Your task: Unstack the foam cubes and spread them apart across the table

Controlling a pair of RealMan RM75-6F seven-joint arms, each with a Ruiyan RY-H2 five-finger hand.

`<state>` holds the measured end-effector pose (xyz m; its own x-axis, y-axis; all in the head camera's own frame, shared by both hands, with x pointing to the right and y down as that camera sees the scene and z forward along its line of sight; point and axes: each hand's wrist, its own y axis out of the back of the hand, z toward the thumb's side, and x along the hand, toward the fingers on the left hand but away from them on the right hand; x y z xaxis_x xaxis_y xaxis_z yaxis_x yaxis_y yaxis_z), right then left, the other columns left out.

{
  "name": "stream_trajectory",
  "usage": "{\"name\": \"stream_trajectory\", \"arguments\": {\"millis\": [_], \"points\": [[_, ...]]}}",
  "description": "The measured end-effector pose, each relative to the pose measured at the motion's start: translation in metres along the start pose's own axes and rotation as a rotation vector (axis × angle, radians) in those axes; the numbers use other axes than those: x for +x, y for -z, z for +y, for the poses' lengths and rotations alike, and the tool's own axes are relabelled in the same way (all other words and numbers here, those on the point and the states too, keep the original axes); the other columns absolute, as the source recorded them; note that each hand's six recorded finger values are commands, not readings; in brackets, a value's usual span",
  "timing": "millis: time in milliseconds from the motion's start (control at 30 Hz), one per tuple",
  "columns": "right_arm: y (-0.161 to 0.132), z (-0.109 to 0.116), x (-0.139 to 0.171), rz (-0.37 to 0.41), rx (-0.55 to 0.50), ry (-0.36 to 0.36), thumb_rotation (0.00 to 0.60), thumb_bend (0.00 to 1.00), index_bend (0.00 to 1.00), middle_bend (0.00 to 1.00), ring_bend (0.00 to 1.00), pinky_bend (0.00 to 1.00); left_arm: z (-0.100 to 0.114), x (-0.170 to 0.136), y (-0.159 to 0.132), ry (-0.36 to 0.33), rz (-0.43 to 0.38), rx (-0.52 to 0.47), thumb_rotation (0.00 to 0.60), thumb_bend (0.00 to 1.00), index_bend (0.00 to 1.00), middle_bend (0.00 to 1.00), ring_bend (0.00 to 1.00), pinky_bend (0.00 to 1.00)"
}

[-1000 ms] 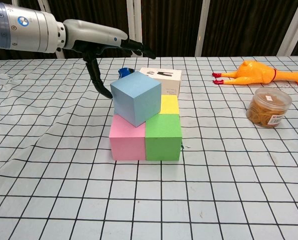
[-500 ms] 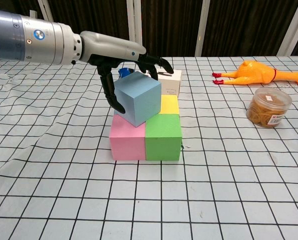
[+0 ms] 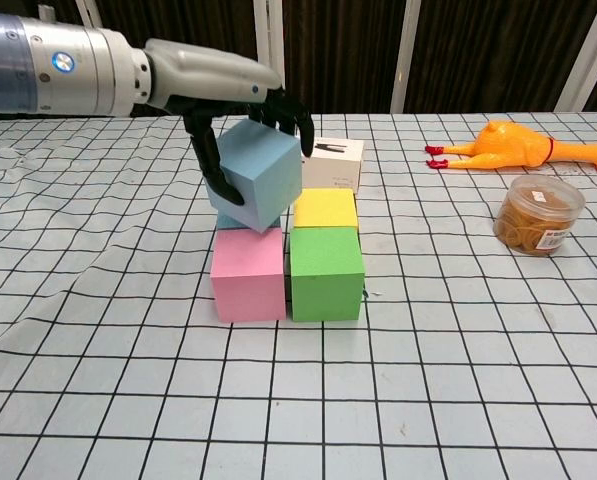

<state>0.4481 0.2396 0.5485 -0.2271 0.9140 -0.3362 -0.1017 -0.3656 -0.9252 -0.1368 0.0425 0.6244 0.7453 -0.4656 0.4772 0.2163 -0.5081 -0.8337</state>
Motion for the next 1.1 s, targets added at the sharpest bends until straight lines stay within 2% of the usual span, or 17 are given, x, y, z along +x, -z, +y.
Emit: {"name": "stream_trajectory", "arguments": {"millis": [67,200,367,533,600,700,733,833,933,1100], "points": [[0.000,-0.001,0.000,0.000,-0.005,-0.005,0.600,0.00,0.21,0.02,0.14,0.02,0.009,-0.010,0.012,-0.056,0.027,0.041,0.600,0.30,0.27,0.52,0.43,0.35],[0.002,-0.001,-0.001,-0.005,-0.009,-0.012,0.600,0.00,0.21,0.02,0.14,0.02,0.011,-0.035,0.038,-0.105,0.085,0.160,0.600,0.26,0.27,0.51,0.41,0.34],[0.002,-0.002,-0.001,-0.006,-0.013,-0.017,0.600,0.00,0.21,0.02,0.14,0.02,-0.008,-0.076,0.084,-0.061,0.194,0.325,0.600,0.22,0.27,0.49,0.40,0.33],[0.000,-0.005,-0.002,0.003,-0.014,-0.029,0.600,0.00,0.21,0.02,0.14,0.02,-0.019,-0.098,0.124,-0.011,0.295,0.468,0.600,0.19,0.27,0.47,0.39,0.32],[-0.001,-0.006,-0.002,0.005,-0.015,-0.033,0.600,0.00,0.21,0.02,0.14,0.02,-0.022,-0.103,0.138,0.004,0.333,0.497,0.600,0.17,0.26,0.44,0.38,0.32],[-0.002,-0.007,-0.003,0.004,-0.015,-0.036,0.600,0.00,0.21,0.02,0.14,0.02,-0.029,-0.106,0.159,0.026,0.394,0.503,0.600,0.08,0.15,0.32,0.29,0.25],[-0.002,-0.007,-0.003,0.004,-0.016,-0.036,0.600,0.00,0.21,0.02,0.14,0.02,-0.032,-0.106,0.166,0.036,0.416,0.491,0.600,0.05,0.10,0.26,0.24,0.20],[-0.002,-0.009,-0.004,0.003,-0.015,-0.039,0.600,0.00,0.21,0.02,0.14,0.02,-0.042,-0.101,0.176,0.069,0.447,0.441,0.600,0.00,0.02,0.12,0.10,0.11],[-0.002,-0.010,-0.005,0.002,-0.012,-0.043,0.600,0.00,0.21,0.02,0.14,0.02,-0.048,-0.093,0.175,0.095,0.446,0.372,0.600,0.00,0.00,0.05,0.01,0.06],[-0.001,-0.009,-0.004,0.006,-0.017,-0.045,0.600,0.00,0.21,0.02,0.14,0.02,-0.046,-0.084,0.160,0.097,0.413,0.284,0.600,0.00,0.01,0.04,0.00,0.06]]}}
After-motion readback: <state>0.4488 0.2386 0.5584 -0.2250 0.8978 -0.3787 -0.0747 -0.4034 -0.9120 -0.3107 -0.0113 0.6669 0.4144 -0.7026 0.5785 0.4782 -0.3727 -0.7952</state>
